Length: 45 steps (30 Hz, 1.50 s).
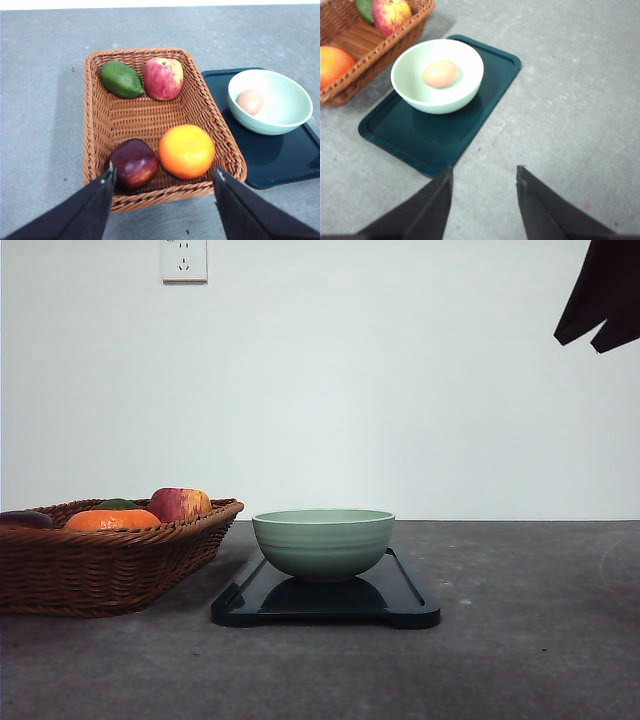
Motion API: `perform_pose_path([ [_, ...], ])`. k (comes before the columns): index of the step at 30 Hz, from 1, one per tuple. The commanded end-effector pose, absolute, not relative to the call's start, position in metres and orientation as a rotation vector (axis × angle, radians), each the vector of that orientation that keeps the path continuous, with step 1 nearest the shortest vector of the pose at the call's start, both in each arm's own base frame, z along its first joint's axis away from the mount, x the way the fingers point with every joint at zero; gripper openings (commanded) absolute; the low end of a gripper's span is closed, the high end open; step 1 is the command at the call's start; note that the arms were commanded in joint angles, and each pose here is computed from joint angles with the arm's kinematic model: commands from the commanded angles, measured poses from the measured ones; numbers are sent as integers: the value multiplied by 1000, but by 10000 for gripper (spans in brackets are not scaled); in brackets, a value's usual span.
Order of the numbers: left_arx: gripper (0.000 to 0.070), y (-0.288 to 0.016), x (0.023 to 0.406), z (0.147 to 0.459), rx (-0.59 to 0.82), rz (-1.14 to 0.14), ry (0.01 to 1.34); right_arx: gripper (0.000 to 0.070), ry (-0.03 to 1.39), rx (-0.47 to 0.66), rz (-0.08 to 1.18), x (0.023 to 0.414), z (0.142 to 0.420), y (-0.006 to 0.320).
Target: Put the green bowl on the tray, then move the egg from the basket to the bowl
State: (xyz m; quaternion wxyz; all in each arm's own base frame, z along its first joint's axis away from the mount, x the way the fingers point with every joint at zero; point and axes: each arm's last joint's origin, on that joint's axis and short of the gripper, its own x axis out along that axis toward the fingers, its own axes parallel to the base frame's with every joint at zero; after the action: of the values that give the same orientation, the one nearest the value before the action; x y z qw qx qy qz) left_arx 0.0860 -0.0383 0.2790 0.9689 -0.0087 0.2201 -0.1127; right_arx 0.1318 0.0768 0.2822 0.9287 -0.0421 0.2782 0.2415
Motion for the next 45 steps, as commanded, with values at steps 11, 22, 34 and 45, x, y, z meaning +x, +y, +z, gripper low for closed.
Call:
perform_pose_path([
  [11, 0, -38, 85, 280, -9, -231, 442, 15, 546, -84, 503, 133, 284, 79],
  [22, 0, -35, 84, 280, 32, -204, 421, 15, 546, -84, 504, 134, 284, 79],
  [34, 0, -10, 95, 198, -58, -51, 227, 15, 546, -84, 504, 134, 284, 79],
  [45, 0, 0, 96, 150, -70, 47, 174, 15, 545, -84, 503, 134, 284, 79],
])
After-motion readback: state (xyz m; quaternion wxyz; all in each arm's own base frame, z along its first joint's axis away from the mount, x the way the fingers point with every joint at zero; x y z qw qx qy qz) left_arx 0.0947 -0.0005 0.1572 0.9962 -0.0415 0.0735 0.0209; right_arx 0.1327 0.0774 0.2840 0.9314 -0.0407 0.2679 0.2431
